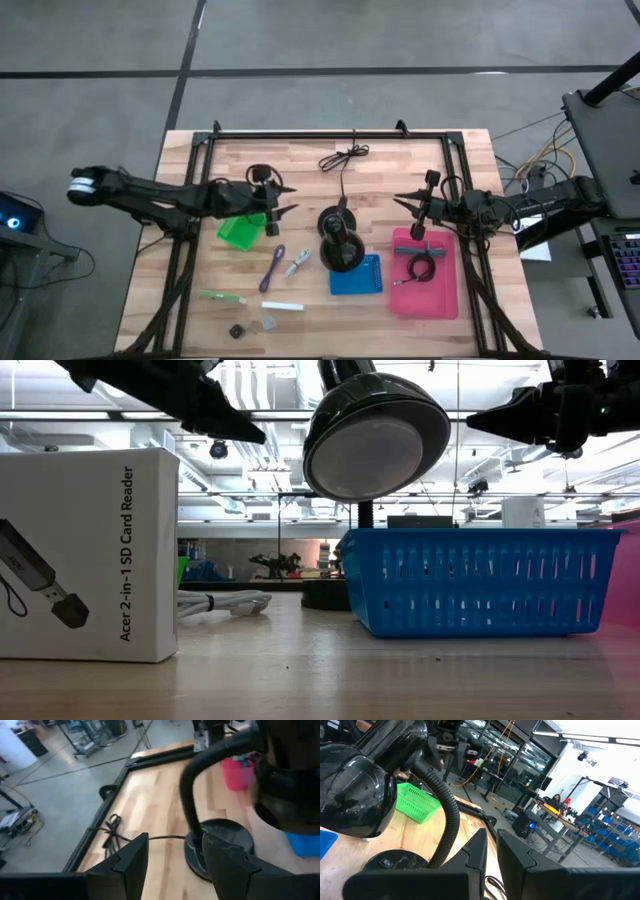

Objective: Pick and place items into bin
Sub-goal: Put the violet charger cable into the pink bin

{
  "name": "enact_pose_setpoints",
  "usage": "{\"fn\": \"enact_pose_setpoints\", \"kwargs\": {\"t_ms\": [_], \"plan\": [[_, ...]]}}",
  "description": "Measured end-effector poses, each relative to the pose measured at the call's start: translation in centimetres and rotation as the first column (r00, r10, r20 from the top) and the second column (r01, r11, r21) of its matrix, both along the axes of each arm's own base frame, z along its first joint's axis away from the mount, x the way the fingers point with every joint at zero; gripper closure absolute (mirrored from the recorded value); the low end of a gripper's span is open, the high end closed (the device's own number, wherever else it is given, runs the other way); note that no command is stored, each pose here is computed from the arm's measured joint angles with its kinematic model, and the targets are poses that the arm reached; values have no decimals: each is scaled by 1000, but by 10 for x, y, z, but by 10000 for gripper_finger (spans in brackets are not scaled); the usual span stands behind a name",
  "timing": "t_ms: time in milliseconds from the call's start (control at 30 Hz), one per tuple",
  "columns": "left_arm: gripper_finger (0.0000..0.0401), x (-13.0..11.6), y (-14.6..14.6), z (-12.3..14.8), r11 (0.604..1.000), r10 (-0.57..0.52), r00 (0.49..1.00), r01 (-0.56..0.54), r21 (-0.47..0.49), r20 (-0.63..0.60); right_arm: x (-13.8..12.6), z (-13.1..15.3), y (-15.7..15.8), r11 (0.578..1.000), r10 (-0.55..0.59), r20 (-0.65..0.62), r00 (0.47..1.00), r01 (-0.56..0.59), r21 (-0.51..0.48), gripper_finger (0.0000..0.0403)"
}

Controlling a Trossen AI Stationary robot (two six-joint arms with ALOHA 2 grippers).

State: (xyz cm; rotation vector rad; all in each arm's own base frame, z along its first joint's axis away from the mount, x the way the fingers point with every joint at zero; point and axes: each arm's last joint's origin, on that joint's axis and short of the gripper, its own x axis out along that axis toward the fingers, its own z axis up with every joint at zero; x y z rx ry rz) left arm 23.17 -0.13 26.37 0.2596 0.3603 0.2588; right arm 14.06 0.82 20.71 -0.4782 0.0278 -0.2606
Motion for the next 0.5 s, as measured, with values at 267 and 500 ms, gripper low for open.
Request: {"fn": "enact_pose_setpoints", "kwargs": {"t_ms": [267, 500], "plan": [[230, -1, -8, -9, 994, -11, 998, 5, -107, -61, 0, 0, 0, 1000, 0, -1, 1000, 0, -4, 371], [230, -9, -20, -20, 947, -62, 986, 10, -321, -152, 0, 0, 0, 999, -1, -6, 1000, 0, -33, 371]]}}
